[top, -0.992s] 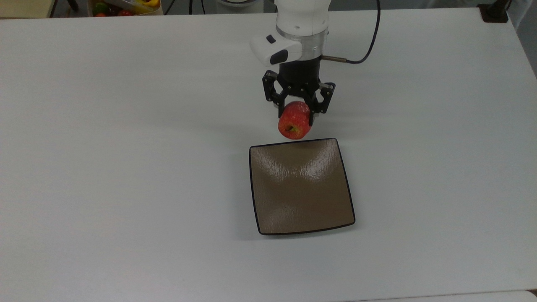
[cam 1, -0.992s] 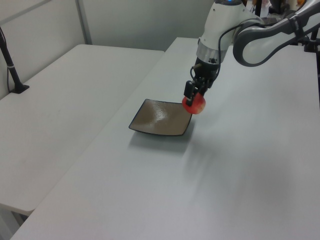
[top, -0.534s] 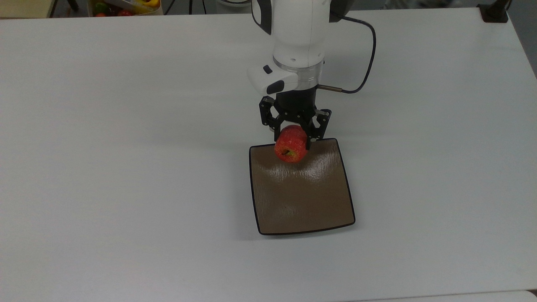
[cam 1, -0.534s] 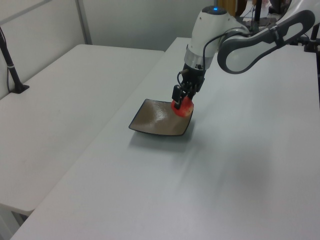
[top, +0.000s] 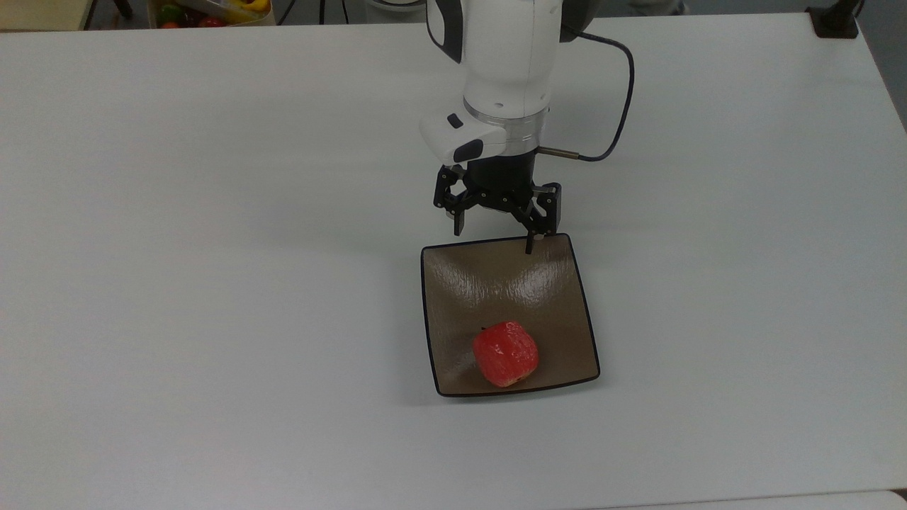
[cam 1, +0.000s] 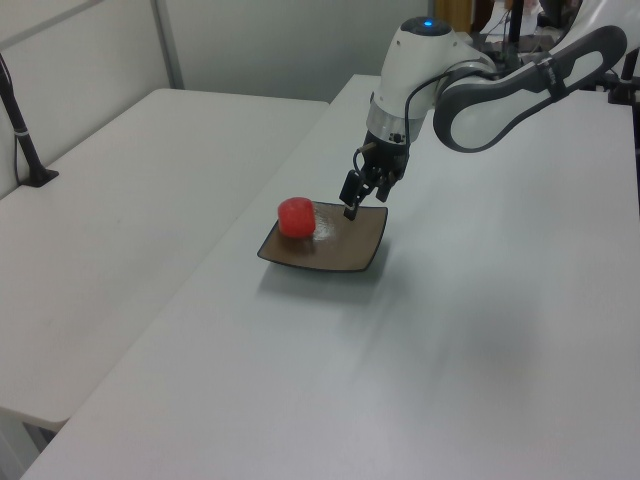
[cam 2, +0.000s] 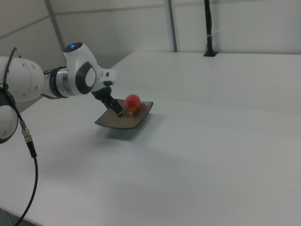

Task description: Apples placed on a ceramic plate

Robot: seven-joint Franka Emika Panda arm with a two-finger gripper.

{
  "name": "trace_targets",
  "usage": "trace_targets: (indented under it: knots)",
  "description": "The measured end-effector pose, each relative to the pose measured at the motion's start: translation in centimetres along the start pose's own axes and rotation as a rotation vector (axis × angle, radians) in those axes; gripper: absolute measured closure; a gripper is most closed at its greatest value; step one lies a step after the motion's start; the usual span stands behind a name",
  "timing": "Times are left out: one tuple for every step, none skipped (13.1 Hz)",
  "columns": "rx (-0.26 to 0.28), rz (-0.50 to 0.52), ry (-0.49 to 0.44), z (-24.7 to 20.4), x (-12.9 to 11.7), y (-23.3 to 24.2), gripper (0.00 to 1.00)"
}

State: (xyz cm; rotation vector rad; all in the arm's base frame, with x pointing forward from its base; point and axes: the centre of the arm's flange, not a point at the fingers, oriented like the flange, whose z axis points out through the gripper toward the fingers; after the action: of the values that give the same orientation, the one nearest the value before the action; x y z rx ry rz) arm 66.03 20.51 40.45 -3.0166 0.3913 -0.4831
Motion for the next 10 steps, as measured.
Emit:
trace_targets:
  knots:
    - [0.004,0.002,0.008,-0.4,0.3,0.0,0.00]
    - [0.003,0.004,0.010,-0.8,0.6,0.0,0.00]
    - [-0.009,0.001,0.001,-1.2,0.7,0.1,0.00]
    - [-0.028,-0.011,-0.017,-1.8,0.6,0.3,0.00]
    - [-0.048,-0.036,-0.041,-2.4,0.5,0.5,0.00]
    - [-0.070,-0.070,-0.068,-3.1,0.3,0.8,0.00]
    - [-0.091,-0.111,-0.099,-3.8,0.0,1.1,0.00]
    - [-0.112,-0.154,-0.132,-4.6,-0.4,1.5,0.00]
    - [-0.130,-0.195,-0.162,-5.3,-0.8,1.9,0.00]
    - [-0.143,-0.224,-0.187,-6.1,-1.2,2.2,0.00]
